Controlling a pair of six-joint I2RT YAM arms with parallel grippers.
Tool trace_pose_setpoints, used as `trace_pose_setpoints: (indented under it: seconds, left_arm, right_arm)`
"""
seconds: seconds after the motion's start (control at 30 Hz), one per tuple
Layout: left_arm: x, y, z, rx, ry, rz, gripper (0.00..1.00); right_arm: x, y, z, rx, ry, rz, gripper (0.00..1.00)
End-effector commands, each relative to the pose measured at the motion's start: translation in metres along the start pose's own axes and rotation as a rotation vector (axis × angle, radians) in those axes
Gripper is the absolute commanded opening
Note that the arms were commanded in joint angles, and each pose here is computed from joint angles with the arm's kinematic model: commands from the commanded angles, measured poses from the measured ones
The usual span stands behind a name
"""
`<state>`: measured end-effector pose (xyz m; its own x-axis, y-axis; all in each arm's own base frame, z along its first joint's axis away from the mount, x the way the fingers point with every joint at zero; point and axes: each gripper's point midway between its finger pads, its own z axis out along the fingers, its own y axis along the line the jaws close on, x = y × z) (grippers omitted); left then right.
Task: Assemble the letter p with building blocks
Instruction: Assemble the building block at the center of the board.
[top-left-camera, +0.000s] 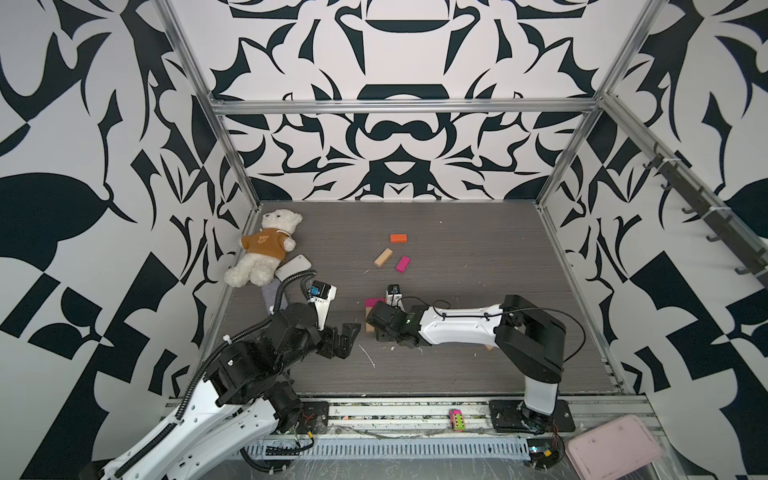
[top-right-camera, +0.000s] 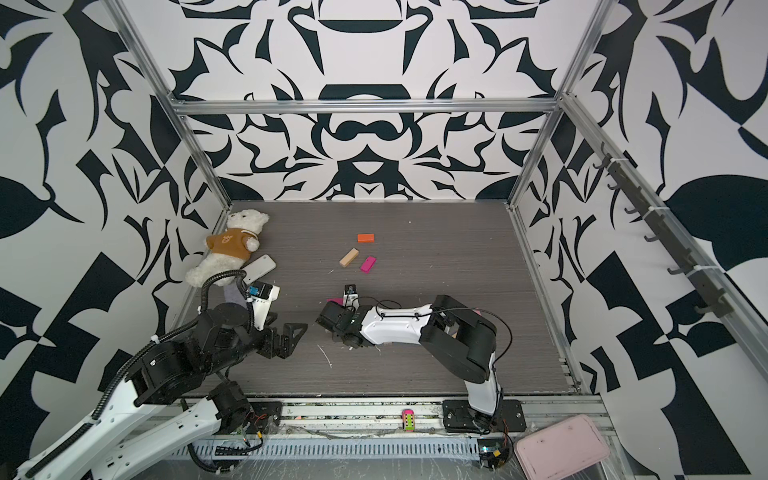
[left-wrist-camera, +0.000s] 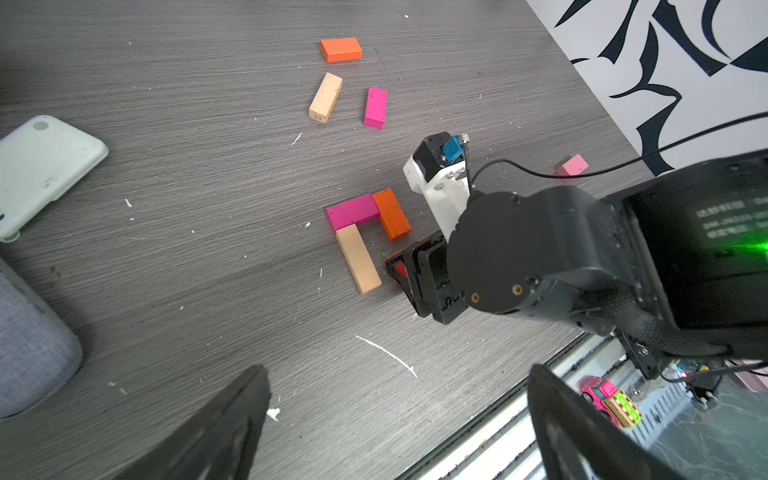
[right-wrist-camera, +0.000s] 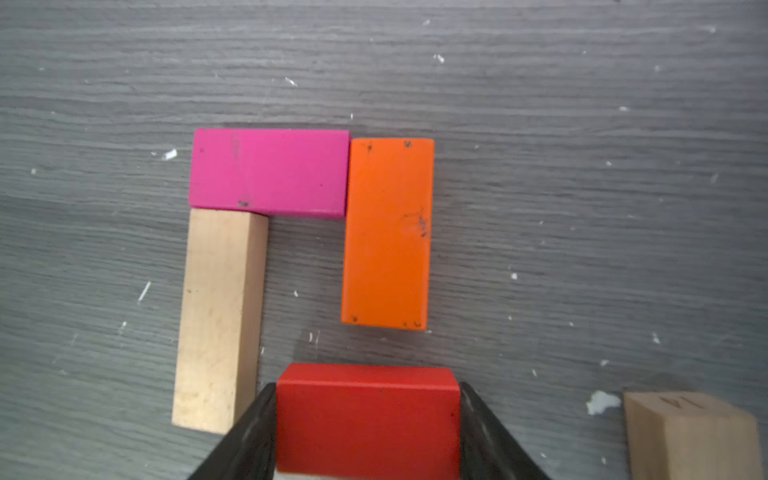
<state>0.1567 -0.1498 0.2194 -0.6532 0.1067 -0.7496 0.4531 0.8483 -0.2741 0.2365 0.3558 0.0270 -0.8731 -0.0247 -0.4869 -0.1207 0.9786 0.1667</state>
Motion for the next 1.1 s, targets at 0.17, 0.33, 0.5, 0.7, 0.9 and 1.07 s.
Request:
trace_pose_setpoints:
  seconds: [0.17,0.33,0.5,0.7,0.9,1.07]
  left_arm:
    - [0.01,0.004,0.003,-0.014,0.037,0.0,0.99]
    - [0.01,0.004,0.003,-0.013,0.037,-0.001,0.99]
    - [0.011,0.004,0.004,-0.014,0.04,0.0,0.99]
    - [0.011,0.004,0.004,-0.014,0.042,0.002,0.99]
    - [0.012,0.004,0.005,-0.013,0.044,0.002,0.99]
    - [0.012,0.004,0.005,-0.012,0.044,0.002,1.0]
  right_arm:
    - [-0.011,0.001,-0.004,0.023,-0.026,0.005,0.64]
    - [-0.01,0.0,-0.001,0.029,-0.022,0.005,0.64]
    - [-0.01,-0.001,0.002,0.034,-0.014,0.004,0.65]
    - [-0.01,-0.003,0.004,0.04,-0.011,0.005,0.66]
    - [-0.011,-0.004,0.006,0.044,-0.009,0.007,0.66]
    - [-0.011,-0.003,0.007,0.044,-0.005,0.004,0.67]
